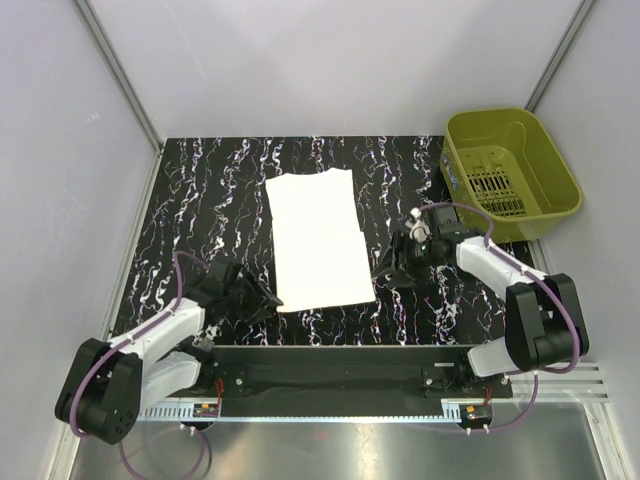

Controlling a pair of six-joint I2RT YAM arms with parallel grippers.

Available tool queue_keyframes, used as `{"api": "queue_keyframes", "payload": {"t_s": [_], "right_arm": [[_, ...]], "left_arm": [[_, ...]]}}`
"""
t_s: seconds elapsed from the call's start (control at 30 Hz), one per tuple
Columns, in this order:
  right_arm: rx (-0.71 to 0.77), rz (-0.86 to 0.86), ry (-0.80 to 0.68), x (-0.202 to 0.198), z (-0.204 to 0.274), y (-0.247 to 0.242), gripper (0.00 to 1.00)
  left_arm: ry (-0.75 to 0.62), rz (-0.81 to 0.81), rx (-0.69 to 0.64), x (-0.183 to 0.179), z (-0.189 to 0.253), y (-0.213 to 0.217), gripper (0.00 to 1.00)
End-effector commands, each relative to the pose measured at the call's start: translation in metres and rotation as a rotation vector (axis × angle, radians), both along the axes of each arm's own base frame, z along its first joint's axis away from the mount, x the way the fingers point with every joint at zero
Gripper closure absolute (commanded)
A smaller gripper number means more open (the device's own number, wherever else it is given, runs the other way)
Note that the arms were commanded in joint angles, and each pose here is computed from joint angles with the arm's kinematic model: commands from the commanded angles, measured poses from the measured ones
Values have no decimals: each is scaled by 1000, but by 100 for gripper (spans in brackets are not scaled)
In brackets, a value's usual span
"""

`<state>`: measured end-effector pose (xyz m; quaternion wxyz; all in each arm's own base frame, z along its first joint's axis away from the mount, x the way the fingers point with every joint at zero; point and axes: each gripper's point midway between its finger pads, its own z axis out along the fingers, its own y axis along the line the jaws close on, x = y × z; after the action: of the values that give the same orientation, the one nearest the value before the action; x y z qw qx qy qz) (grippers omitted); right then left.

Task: Fold and stack the t-shirts
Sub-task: Fold the tshirt

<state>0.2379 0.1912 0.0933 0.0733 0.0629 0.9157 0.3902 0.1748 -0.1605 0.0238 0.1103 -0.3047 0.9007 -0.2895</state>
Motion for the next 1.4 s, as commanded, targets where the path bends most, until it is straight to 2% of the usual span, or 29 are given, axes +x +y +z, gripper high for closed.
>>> {"api": "queue_keyframes", "payload": {"t_s": [0.0,0.33,0.43,0.53,0.87,1.1,1.27,1.37], "right_arm": [[-2,5,9,-14,-15,-2,39],[-21,-1,83,-35,-52,0,43],[-4,-30,95,-30,-63,3,51],[3,-45,107,-26,-69,5,55],[-37,-81,96,-17,-75,2,53],[-60,-91,120,-11,-83,1,51],[-73,-95,123,-13,-86,-1,52],[-82,-93,138,-15,-88,-2,53]], "left_arm": [[10,42,-4,4,-7,-1,47],[153,55,51,-6,-19,2,48],[191,72,70,-7,-24,4,48],[201,87,86,-8,-26,8,49],[210,98,121,-9,-31,13,56],[206,73,123,-8,-35,11,72],[202,45,131,-7,-36,11,97],[196,39,120,-6,-35,9,100]]}}
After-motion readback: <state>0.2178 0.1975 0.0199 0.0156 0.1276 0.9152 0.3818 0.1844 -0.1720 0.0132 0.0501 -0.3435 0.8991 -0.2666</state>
